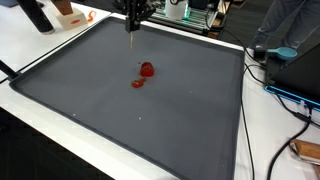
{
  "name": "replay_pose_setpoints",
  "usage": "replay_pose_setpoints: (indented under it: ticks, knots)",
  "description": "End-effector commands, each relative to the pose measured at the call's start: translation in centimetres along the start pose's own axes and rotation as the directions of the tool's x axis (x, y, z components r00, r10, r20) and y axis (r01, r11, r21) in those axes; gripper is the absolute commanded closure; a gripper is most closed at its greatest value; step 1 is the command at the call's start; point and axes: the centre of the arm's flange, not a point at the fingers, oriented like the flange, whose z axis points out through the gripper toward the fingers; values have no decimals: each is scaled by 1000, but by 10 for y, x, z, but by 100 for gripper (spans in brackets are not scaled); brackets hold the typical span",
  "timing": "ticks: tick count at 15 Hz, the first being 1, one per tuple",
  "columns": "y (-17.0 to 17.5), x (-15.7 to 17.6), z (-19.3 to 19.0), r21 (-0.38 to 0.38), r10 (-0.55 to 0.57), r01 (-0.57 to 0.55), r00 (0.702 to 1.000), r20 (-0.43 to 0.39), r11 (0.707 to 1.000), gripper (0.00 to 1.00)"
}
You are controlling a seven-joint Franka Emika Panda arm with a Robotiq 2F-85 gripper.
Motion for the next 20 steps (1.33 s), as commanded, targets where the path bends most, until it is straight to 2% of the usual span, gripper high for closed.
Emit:
replay_pose_setpoints:
  ticks: [1,6,10,20]
  knots:
    - [-34,0,15,-162,84,-84,996,-12,983,97]
    - [-70,-6,37,-337,127,-127,992,-23,933,97]
    - [-82,-6,56,-438,156,-150,988,-24,886,97]
    - [-91,4,91,-550,198,-178,980,-22,816,97]
